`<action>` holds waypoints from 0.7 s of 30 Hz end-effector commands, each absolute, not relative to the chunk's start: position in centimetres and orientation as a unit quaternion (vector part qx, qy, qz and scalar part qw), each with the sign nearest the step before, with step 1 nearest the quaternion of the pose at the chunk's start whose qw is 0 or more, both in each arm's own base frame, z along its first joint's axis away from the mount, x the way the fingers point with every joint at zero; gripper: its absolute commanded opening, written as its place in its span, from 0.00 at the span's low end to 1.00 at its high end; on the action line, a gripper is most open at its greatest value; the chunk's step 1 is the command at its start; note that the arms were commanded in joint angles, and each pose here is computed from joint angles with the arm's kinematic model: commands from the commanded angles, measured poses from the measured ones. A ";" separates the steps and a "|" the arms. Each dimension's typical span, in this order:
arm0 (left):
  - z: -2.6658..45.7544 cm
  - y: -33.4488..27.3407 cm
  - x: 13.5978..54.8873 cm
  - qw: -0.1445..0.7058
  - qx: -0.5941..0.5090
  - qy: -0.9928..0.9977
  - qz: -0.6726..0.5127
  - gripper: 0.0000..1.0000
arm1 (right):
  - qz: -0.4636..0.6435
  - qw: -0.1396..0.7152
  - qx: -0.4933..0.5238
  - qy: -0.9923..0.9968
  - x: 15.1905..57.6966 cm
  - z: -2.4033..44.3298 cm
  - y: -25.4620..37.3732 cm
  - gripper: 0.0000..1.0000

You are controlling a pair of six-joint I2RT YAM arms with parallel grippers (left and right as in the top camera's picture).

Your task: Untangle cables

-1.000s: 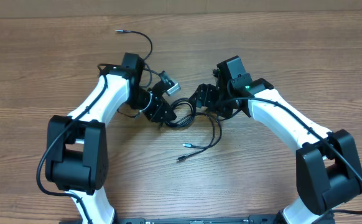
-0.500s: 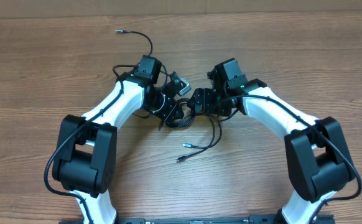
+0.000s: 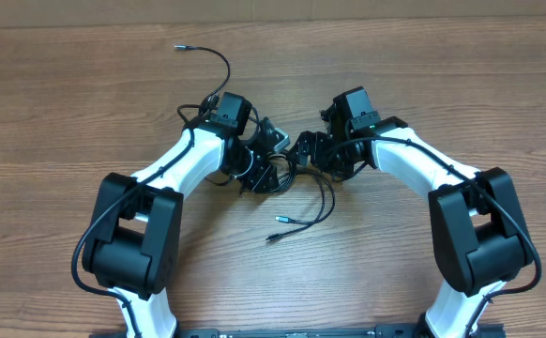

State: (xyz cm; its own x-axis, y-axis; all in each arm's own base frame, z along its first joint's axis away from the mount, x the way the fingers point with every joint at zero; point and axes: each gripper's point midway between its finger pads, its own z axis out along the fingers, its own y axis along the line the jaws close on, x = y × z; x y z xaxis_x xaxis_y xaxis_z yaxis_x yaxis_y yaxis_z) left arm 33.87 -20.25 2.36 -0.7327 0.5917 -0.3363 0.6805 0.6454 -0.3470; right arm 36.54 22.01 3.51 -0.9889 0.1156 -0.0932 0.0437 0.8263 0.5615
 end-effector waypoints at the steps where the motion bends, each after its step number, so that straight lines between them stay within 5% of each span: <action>1: 1.2 -19.4 34.5 0.094 0.321 0.922 -0.194 0.29 | 0.294 0.061 0.041 0.953 36.6 3.4 22.1 0.89; 8: 1.1 -19.2 34.9 0.098 0.308 0.928 -0.184 0.16 | 0.291 0.050 0.048 0.954 36.1 2.6 22.0 0.89; 10: 1.1 -19.2 34.9 0.098 0.302 0.930 -0.185 0.05 | 0.290 0.048 0.049 0.954 36.2 2.1 22.1 0.89; 21: 2.5 -19.2 34.8 0.085 0.301 0.928 -0.204 0.04 | 0.302 0.065 0.024 0.951 36.7 1.2 24.3 0.93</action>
State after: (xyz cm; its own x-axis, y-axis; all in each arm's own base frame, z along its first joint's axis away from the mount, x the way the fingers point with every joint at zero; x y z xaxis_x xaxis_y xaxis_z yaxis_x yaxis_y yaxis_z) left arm 34.04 -18.99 1.89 -0.8104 0.5269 -0.2562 0.5854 0.7476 -0.3139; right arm 37.49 24.03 2.56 -0.9852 0.1046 -0.1355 0.0043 0.8063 0.5915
